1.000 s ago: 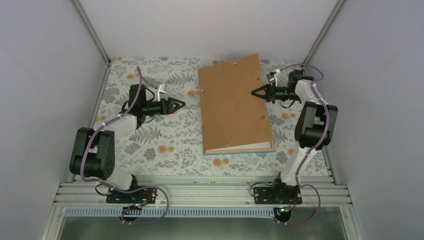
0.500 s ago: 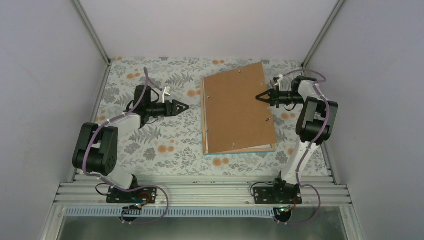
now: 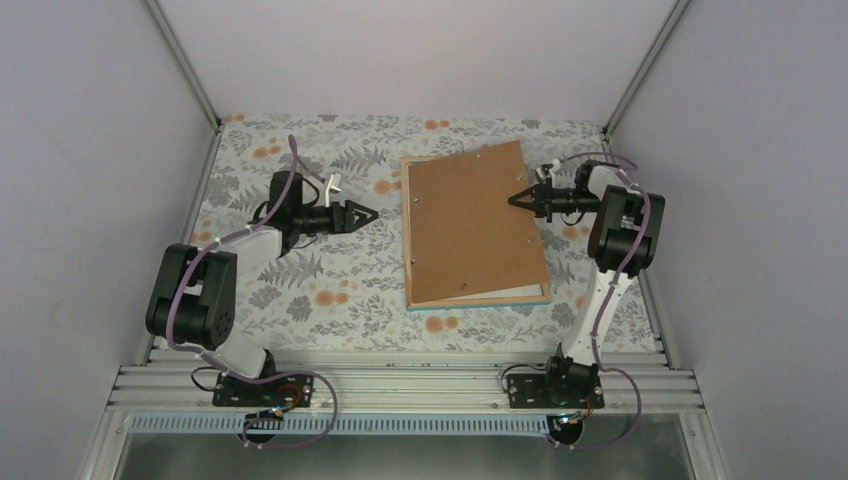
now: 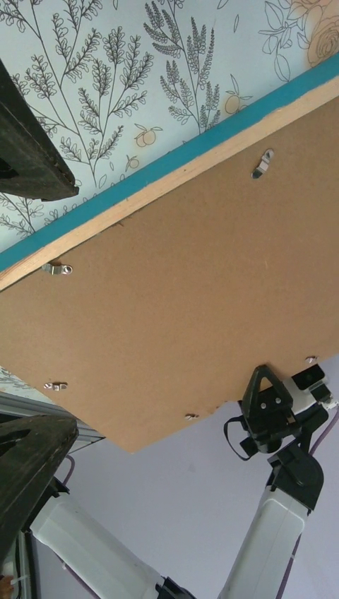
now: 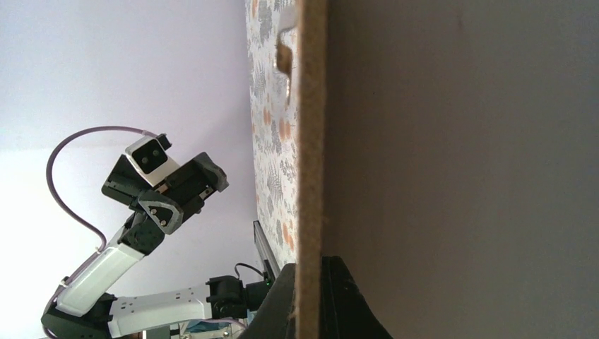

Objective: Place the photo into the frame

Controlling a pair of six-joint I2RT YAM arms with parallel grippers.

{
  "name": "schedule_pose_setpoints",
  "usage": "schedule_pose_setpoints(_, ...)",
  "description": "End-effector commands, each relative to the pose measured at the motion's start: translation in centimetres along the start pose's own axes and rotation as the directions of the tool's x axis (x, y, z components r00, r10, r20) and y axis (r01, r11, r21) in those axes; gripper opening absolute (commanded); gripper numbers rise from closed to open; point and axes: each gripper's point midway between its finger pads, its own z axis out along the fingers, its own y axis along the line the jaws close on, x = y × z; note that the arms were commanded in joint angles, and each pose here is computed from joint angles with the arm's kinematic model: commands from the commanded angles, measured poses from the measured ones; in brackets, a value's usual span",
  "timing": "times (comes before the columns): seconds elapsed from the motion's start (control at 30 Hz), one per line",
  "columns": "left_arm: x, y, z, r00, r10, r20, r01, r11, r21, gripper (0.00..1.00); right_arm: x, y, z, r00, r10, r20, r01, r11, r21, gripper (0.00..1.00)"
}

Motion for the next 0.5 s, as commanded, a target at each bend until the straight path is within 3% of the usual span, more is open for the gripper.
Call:
schedule_pose_setpoints(0.0, -0.1, 0.0, 0.2, 1.000, 0.029, 0.000, -0.029, 1.000, 0.006, 0.76, -1.3, 0.5, 0.3, 0.998, -0.062, 0.007, 0.062, 0.998, -0.009, 0.04)
schedule_pose_setpoints(0.23, 0.0, 0.3, 0.4, 1.000, 0.017, -0.008, -0.017, 1.000, 0.005, 0.76, -0.3, -2.1, 1.5, 0.999, -0.037, -0.022, 0.038, 0.999, 0.023, 0.04)
schedule_pose_setpoints(0.47, -0.5, 0.6, 0.1, 1.000, 0.020, -0.009, -0.020, 1.000, -0.012, 0.76, 2.7, -1.9, 3.2, 1.000, -0.022, 0.004, 0.022, 1.000, -0.021, 0.04)
